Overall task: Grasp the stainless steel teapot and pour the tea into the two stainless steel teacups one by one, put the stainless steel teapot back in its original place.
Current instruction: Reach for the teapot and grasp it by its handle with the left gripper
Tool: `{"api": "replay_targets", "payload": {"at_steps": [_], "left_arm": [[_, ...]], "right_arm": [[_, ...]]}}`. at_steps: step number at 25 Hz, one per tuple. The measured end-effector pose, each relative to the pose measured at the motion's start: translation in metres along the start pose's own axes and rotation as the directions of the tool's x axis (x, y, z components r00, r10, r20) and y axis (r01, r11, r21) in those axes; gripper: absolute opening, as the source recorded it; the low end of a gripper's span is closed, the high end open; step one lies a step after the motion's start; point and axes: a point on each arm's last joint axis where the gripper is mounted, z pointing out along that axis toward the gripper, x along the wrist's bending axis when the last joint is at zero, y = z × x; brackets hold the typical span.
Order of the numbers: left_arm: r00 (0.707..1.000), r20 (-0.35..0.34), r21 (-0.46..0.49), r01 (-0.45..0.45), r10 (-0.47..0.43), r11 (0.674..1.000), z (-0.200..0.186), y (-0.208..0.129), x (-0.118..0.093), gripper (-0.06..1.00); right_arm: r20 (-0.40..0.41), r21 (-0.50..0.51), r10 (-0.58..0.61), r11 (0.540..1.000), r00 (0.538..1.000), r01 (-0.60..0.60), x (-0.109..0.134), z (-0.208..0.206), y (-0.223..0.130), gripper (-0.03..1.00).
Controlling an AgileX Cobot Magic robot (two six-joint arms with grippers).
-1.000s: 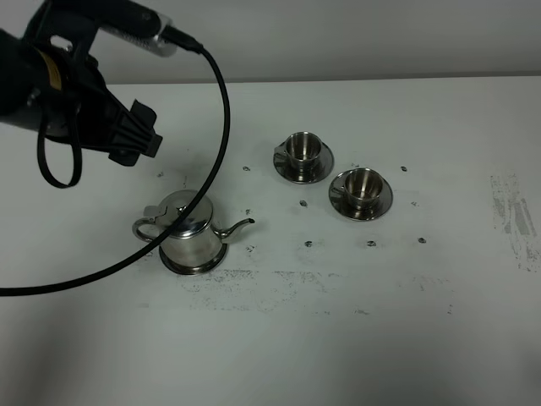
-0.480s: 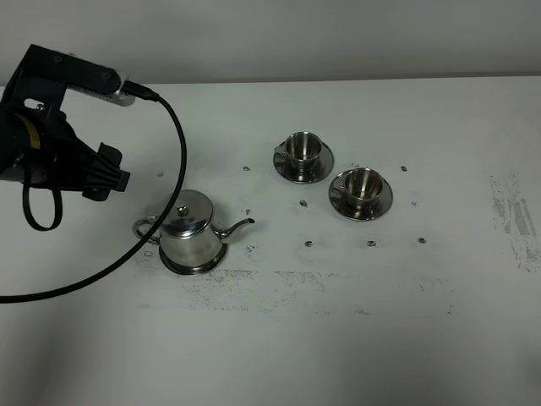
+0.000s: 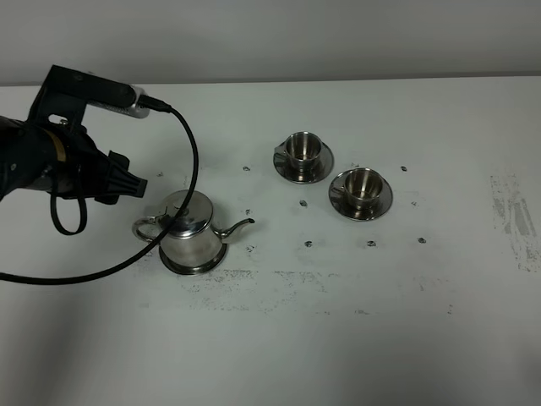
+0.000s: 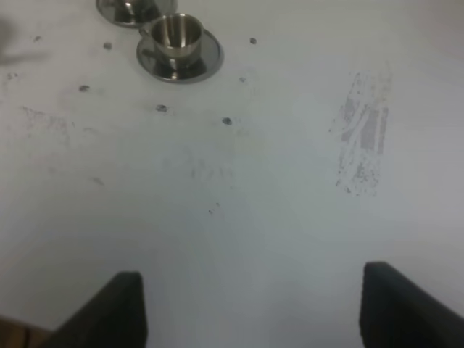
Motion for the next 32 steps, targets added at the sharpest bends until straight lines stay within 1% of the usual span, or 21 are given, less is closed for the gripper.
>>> {"api": "replay_targets", "payload": {"at_steps": [2, 8, 18, 23, 25, 29, 32], "left_arm": [[1.0, 0.007, 0.011, -0.004, 0.004, 1.0, 0.009, -0.001, -0.002, 0.57], [0.999, 0.035, -0.01, 0.002, -0.001, 1.0, 0.028, -0.001, -0.008, 0.57], [1.0, 0.028, 0.082, 0.001, -0.004, 0.997, 0.036, -0.01, -0.008, 0.57], [1.0, 0.025, 0.104, 0.004, -0.006, 0.995, 0.036, -0.012, -0.008, 0.57], [1.0, 0.028, 0.089, 0.004, -0.007, 0.996, 0.036, -0.011, -0.008, 0.57], [0.999, 0.042, 0.014, 0.016, -0.017, 1.0, 0.036, -0.004, -0.009, 0.57], [0.999, 0.048, -0.014, 0.023, -0.022, 1.0, 0.036, -0.001, -0.01, 0.57]], "right_arm": [[0.0, 0.0, 0.0, 1.0, 1.0, 0.0, 0.0, 0.0, 0.0, 0.59], [0.0, 0.0, 0.0, 1.0, 1.0, 0.0, 0.0, 0.0, 0.0, 0.59], [0.0, 0.0, 0.0, 1.0, 1.0, 0.0, 0.0, 0.0, 0.0, 0.59], [0.0, 0.0, 0.0, 1.0, 1.0, 0.0, 0.0, 0.0, 0.0, 0.59], [0.0, 0.0, 0.0, 1.0, 1.0, 0.0, 0.0, 0.0, 0.0, 0.59], [0.0, 0.0, 0.0, 1.0, 1.0, 0.0, 0.0, 0.0, 0.0, 0.59], [0.0, 0.0, 0.0, 1.0, 1.0, 0.0, 0.0, 0.0, 0.0, 0.59]]}}
